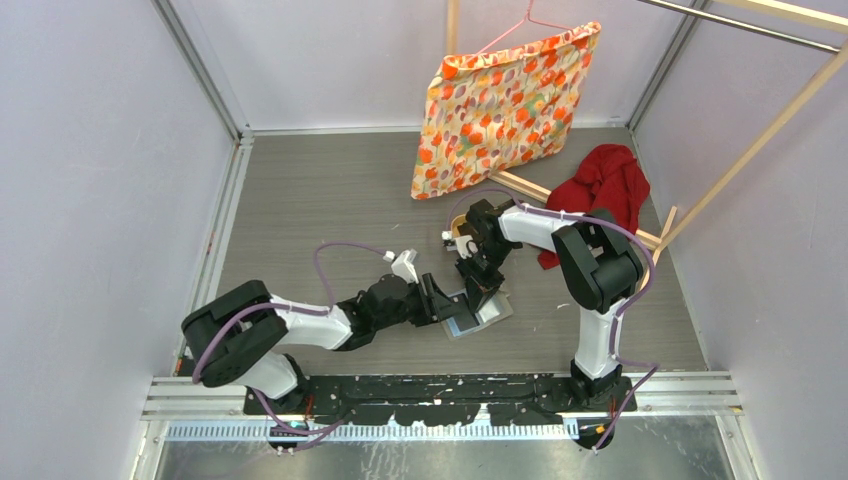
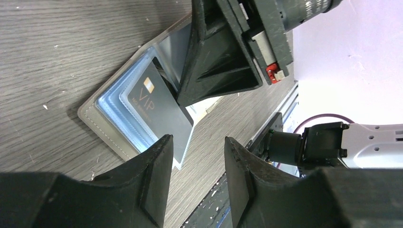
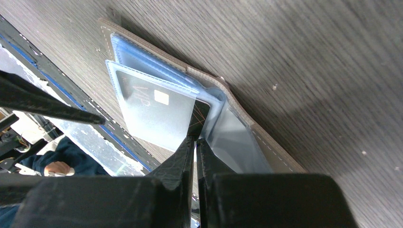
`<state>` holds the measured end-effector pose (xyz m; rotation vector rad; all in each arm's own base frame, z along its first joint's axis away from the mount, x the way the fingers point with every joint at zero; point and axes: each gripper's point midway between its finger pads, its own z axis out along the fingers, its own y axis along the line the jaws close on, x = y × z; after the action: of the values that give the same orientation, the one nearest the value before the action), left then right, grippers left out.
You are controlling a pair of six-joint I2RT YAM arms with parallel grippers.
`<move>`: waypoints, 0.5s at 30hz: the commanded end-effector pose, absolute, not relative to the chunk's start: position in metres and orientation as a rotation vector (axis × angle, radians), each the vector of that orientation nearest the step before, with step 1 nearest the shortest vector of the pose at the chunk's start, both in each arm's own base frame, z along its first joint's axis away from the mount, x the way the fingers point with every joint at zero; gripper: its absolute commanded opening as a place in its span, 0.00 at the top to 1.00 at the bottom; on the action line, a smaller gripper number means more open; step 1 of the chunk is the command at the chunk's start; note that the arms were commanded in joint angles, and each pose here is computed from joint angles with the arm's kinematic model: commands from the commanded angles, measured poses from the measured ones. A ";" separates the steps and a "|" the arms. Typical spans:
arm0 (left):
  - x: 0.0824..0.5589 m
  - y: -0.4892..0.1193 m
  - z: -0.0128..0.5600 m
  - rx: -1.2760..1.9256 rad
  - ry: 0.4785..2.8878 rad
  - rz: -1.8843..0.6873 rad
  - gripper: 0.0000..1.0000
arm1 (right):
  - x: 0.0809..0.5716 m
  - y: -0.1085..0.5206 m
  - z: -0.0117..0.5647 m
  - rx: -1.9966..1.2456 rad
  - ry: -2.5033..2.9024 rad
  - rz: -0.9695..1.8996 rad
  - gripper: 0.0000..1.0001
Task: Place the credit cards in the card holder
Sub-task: Insert the credit card into the card holder.
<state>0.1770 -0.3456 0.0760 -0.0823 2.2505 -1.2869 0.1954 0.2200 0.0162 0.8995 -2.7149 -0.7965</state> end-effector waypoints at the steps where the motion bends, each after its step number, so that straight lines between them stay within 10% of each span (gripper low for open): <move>1: 0.181 -0.345 0.074 -0.081 2.244 -1.263 0.55 | 0.204 0.222 0.015 0.921 -2.736 -0.778 0.89; 15: 0.182 -0.352 0.060 -0.106 2.279 -1.271 0.53 | 0.203 0.222 0.014 0.919 -2.732 -0.778 0.88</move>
<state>0.1748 -0.3424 0.0518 -0.0895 2.3188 -1.2309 0.1954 0.2201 0.0162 0.8986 -2.7145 -0.7967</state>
